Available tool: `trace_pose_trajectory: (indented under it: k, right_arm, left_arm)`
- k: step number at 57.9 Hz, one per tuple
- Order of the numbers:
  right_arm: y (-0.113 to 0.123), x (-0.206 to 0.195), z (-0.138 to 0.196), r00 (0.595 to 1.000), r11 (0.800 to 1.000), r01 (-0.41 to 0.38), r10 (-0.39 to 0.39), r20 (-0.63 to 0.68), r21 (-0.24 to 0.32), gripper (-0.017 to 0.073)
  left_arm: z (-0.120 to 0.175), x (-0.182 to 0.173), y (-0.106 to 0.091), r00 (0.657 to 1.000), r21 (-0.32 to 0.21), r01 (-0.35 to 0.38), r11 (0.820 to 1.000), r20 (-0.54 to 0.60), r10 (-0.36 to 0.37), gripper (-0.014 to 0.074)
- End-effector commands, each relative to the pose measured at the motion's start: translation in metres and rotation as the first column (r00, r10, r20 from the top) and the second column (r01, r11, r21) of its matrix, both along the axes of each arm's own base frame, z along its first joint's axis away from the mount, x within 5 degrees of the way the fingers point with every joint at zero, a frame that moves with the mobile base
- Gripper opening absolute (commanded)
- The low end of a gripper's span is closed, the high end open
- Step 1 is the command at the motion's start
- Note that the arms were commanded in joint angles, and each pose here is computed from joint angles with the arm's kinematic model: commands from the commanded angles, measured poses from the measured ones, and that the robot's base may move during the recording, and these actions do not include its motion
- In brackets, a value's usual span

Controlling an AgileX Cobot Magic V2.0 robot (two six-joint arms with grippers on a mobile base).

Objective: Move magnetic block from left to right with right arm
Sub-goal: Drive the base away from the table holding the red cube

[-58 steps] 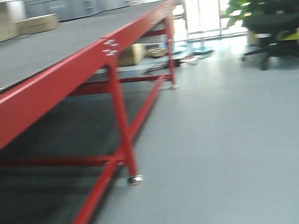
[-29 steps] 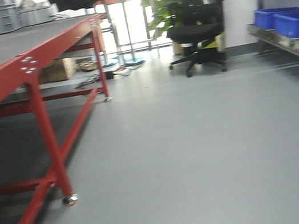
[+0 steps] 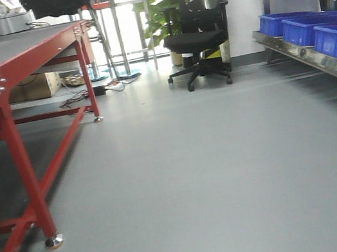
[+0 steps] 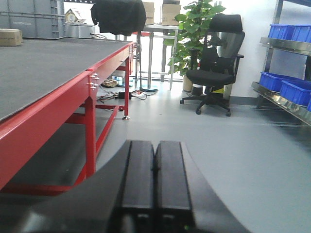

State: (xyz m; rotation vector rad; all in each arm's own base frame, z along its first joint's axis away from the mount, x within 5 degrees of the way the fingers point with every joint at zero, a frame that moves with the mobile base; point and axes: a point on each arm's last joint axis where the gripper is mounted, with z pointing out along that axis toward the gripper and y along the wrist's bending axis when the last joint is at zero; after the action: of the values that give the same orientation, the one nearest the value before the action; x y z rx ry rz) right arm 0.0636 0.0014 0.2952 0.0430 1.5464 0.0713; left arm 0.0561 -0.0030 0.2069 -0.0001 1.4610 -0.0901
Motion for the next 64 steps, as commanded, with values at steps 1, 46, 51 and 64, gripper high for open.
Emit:
trace_pose_trajectory:
  k: [1, 46, 51, 64]
  right_arm:
    - [-0.0008, -0.0011, 0.0167, 0.995, 1.000, 0.012, -0.011, 0.104, -0.009, 0.0370]
    - [-0.0008, 0.0005, 0.0159, 0.996, 1.000, 0.012, -0.011, 0.092, -0.009, 0.0370]
    - [-0.0008, 0.0002, 0.0156, 0.996, 1.000, 0.011, -0.011, 0.089, -0.009, 0.0370]
    - [-0.0008, 0.0002, 0.0157, 0.996, 1.000, 0.011, -0.011, 0.090, -0.009, 0.0370]
  left_arm:
    - [0.0056, -0.0017, 0.0006, 0.996, -0.009, -0.001, 1.000, 0.092, 0.002, -0.0126]
    - [0.0050, -0.0012, 0.0005, 0.997, -0.008, -0.001, 1.000, 0.083, 0.001, -0.0126]
    - [0.0050, -0.0012, 0.0005, 0.997, -0.008, -0.001, 1.000, 0.083, 0.001, -0.0126]
    - [0.0050, -0.0012, 0.0005, 0.997, -0.008, -0.001, 1.000, 0.083, 0.001, -0.0126]
